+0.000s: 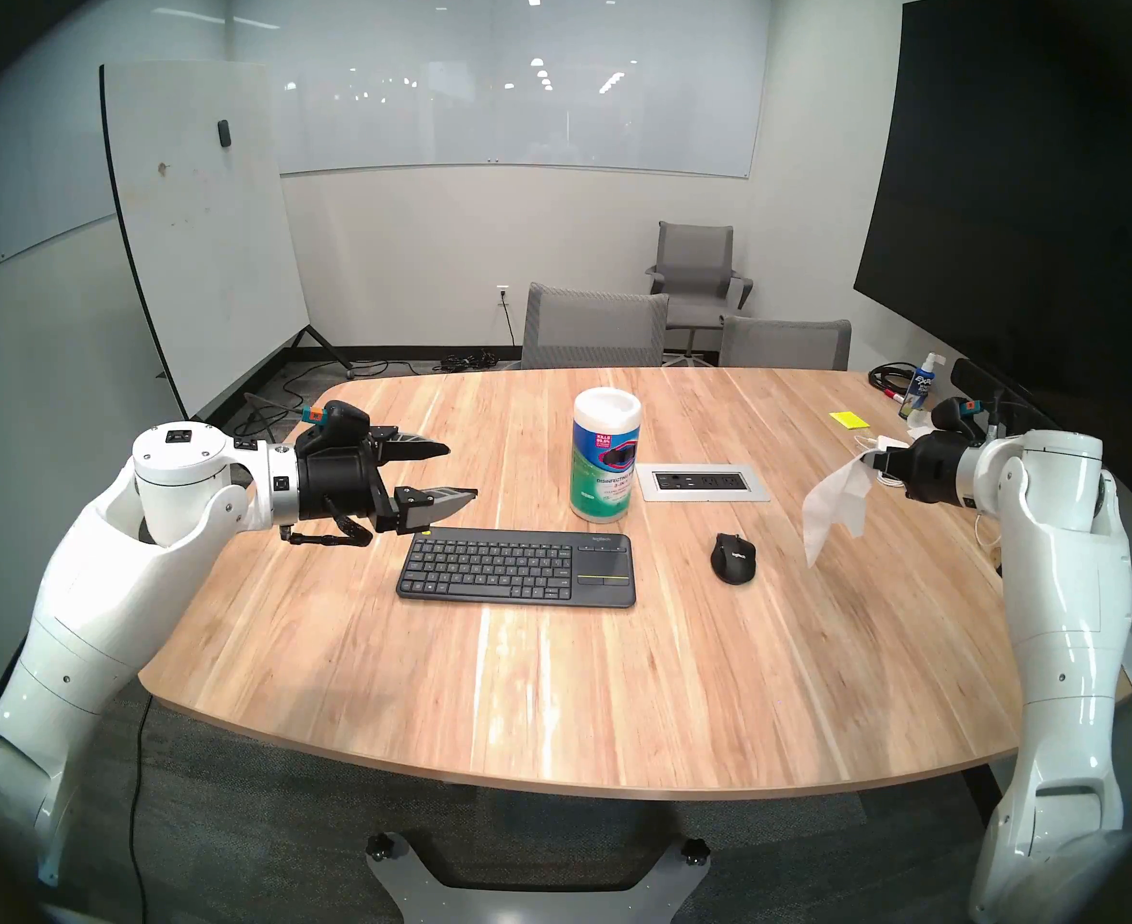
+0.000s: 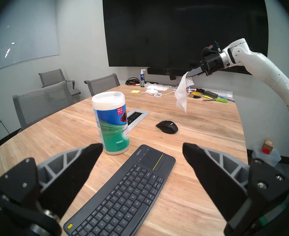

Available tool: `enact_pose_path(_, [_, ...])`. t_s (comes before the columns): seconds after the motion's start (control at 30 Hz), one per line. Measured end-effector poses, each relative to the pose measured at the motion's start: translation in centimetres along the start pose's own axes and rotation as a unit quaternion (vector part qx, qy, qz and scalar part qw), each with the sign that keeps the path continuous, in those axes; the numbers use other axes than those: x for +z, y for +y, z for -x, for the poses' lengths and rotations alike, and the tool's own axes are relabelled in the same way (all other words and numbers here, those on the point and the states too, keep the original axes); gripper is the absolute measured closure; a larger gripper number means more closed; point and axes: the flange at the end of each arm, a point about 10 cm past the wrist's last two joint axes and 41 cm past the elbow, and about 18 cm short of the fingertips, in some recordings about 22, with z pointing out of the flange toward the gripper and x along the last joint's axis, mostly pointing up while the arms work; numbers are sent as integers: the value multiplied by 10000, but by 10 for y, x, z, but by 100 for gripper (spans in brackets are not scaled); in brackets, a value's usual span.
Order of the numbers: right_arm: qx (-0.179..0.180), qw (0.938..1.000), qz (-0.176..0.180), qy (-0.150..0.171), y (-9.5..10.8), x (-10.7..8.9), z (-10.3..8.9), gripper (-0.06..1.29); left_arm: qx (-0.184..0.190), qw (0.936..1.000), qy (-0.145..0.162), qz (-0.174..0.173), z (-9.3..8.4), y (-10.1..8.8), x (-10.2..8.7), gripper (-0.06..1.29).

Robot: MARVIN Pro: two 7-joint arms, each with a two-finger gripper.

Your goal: Wipe the keyboards and mice with a disinfecting wipe, then set the wipe down

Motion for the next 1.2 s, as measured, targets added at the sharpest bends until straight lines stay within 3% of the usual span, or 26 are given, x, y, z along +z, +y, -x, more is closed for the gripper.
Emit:
enact_pose_path(0.5, [2,9977,568,-360,-11,37,24,125,0,10000,0,-1,0,0,0,-3])
enact_pose_path(0.53, [20,9975,599,-384,-10,40,26,119,0,10000,0,-1,0,0,0,-3])
enact_pose_path(0.57, [34,9973,621,-402,-9,41,27,50,0,10000,0,-1,0,0,0,-3])
enact_pose_path(0.6, [48,9971,643,-416,-8,43,28,3,0,10000,0,-1,0,0,0,-3])
enact_pose_path(0.87, [58,9957,859,-339,-5,50,25,0,0,10000,0,-1,0,0,0,-3])
enact_pose_path(1.2, [35,9870,1597,-191,16,73,31,0,0,10000,0,1,0,0,0,-3])
